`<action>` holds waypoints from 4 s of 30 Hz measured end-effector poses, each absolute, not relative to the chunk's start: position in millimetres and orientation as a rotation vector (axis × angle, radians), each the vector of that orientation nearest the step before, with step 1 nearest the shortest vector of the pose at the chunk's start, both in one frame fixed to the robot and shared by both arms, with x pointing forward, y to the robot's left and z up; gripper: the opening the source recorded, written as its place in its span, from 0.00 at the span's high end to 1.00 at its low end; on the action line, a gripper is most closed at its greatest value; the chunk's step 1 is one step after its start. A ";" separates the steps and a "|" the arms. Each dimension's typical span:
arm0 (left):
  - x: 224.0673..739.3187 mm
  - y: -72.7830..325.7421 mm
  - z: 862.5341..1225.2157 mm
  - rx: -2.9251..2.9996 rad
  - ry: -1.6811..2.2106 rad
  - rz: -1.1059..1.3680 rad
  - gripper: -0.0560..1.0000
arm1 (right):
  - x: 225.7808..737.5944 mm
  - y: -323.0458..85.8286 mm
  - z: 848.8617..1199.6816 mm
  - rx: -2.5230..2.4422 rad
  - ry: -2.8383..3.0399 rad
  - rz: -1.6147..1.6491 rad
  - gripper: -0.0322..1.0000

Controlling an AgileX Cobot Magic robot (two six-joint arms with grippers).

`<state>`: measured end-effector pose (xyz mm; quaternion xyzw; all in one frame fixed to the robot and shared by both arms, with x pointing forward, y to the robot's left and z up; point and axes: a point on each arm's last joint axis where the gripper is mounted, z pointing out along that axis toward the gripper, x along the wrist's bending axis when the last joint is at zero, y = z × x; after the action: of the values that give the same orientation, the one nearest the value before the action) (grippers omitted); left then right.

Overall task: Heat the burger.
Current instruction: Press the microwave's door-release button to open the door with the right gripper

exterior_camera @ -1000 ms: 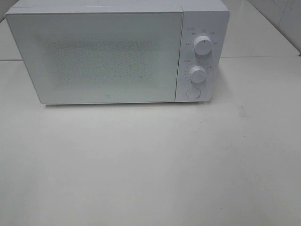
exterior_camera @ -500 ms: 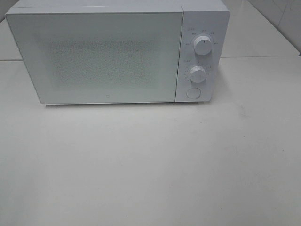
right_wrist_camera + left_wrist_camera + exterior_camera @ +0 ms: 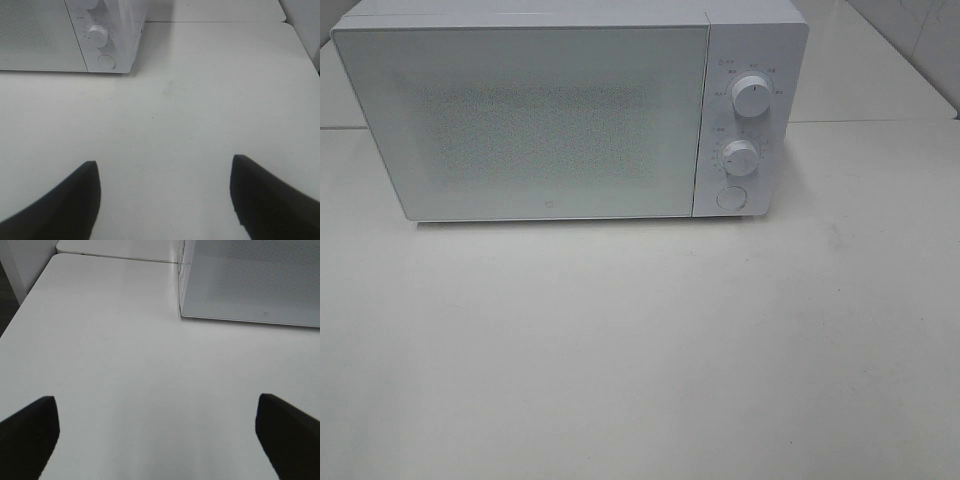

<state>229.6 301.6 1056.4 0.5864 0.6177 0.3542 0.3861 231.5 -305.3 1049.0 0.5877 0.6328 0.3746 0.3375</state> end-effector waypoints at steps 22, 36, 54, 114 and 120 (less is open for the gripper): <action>229.6 301.6 1056.4 1.493 1.573 0.902 0.01 | 231.5 -305.3 1049.0 1.531 1.650 0.976 0.28; 229.6 301.6 1056.4 1.493 1.573 0.902 0.01 | 257.2 -300.5 1074.2 1.462 1.594 1.043 0.28; 229.6 301.6 1056.4 1.493 1.573 0.902 0.01 | 355.0 -283.2 1084.1 1.406 1.600 1.066 0.28; 229.6 301.6 1056.4 1.493 1.573 0.902 0.01 | 445.2 -195.6 902.0 1.359 1.519 1.098 0.28; 229.6 301.6 1056.4 1.493 1.573 0.902 0.01 | 447.7 -172.6 898.5 1.377 1.510 1.117 0.28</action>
<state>229.6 301.6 1056.4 0.5864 0.6177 0.3542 0.3861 447.7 -172.6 898.5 0.5433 0.5955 0.4405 0.3951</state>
